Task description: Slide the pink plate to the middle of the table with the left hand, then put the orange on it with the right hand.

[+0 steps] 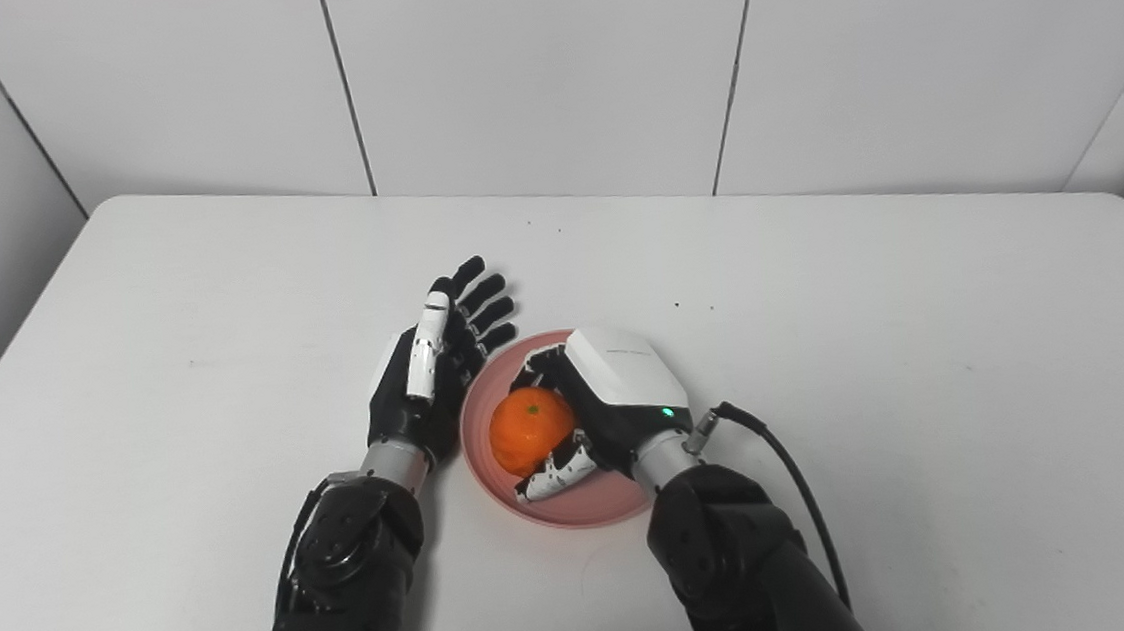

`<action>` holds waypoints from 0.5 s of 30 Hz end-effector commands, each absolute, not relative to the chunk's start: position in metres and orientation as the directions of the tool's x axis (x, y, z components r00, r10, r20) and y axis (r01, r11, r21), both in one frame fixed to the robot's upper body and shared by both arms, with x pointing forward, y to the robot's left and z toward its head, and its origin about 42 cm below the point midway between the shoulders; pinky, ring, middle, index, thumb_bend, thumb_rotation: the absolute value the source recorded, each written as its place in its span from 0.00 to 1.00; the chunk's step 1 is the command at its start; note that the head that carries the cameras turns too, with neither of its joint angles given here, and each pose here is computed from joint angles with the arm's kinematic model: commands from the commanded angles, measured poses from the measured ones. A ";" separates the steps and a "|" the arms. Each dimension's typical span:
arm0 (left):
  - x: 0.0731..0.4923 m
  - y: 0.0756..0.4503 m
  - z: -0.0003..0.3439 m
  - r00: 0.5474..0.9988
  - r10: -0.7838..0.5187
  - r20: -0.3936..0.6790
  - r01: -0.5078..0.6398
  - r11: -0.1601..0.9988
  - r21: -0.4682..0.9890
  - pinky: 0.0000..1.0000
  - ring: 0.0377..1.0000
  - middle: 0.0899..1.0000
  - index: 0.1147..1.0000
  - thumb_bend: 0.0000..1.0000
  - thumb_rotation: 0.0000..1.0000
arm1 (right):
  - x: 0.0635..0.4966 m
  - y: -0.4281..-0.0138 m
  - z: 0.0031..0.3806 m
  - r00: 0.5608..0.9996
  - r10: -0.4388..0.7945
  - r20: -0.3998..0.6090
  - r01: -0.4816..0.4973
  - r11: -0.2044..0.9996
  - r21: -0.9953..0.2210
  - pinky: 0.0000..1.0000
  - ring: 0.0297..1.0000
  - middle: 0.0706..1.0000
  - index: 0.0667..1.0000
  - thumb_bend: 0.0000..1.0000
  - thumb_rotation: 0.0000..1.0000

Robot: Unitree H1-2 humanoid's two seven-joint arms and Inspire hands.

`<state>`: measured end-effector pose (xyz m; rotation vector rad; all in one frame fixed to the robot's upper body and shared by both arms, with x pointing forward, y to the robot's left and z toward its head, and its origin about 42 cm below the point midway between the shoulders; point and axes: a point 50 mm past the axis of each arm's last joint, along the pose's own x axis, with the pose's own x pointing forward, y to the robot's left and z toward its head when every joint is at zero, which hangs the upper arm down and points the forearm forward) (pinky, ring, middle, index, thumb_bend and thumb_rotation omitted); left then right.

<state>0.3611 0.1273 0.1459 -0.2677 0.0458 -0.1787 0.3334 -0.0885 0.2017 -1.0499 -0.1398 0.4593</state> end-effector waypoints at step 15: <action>0.361 0.133 0.149 0.981 -0.194 0.008 0.189 0.944 -0.272 0.86 0.88 0.88 0.88 0.41 1.00 | 0.335 -0.092 0.231 0.899 0.428 -0.093 -0.276 0.389 -0.879 0.68 0.81 0.86 0.86 0.99 0.27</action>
